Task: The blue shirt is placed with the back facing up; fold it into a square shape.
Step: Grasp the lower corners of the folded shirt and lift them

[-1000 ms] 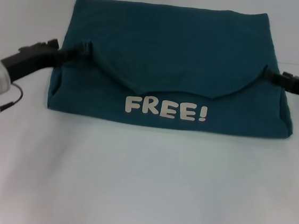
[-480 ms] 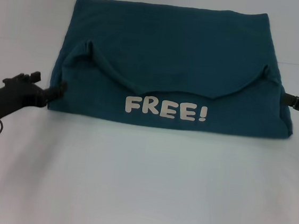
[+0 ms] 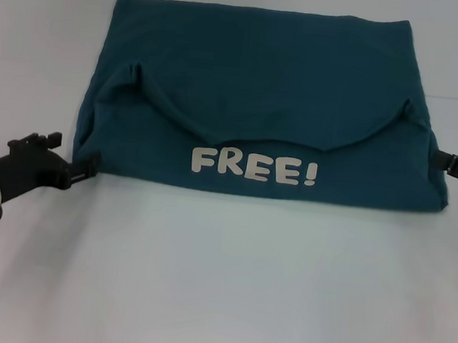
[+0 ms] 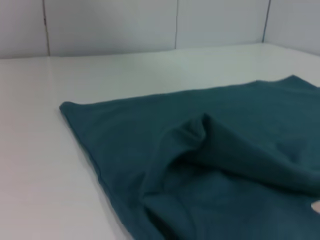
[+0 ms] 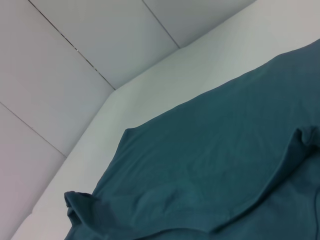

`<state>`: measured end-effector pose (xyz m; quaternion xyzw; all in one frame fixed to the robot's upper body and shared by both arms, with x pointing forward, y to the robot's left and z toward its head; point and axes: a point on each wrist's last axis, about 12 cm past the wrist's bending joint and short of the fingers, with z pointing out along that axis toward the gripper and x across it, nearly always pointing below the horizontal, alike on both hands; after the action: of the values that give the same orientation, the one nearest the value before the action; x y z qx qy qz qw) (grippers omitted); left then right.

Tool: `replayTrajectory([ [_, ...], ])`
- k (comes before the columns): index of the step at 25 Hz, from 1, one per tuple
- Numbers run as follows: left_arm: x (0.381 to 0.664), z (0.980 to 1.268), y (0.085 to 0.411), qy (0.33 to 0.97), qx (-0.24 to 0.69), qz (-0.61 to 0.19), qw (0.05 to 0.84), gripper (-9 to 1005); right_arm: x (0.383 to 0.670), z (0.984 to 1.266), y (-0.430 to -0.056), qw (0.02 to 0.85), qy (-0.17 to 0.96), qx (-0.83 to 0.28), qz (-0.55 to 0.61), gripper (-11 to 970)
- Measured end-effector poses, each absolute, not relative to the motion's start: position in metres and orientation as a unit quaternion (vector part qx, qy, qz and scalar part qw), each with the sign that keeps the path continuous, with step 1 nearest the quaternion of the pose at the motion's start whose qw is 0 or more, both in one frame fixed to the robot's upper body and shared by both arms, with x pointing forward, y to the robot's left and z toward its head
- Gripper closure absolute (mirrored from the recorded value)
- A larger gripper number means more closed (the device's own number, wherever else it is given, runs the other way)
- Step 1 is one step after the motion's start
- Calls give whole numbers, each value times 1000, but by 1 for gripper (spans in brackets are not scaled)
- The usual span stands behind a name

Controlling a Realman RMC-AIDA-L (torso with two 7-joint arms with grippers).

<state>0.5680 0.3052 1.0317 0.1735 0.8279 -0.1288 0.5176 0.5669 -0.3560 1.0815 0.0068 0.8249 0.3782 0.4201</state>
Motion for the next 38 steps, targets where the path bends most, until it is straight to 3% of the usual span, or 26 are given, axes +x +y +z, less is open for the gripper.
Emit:
replayTrajectory([
  [25,570,1022,290,832,219,-120,495,197,567,1078,-356,422,827,16,371,298],
  [33,572,1024,292,835,212,-112,495,283,567,1077,-356,423,828,18,369,300],
  [38,575,1024,289,837,215,-109,491,470,566,1076,-356,423,828,18,369,302],
])
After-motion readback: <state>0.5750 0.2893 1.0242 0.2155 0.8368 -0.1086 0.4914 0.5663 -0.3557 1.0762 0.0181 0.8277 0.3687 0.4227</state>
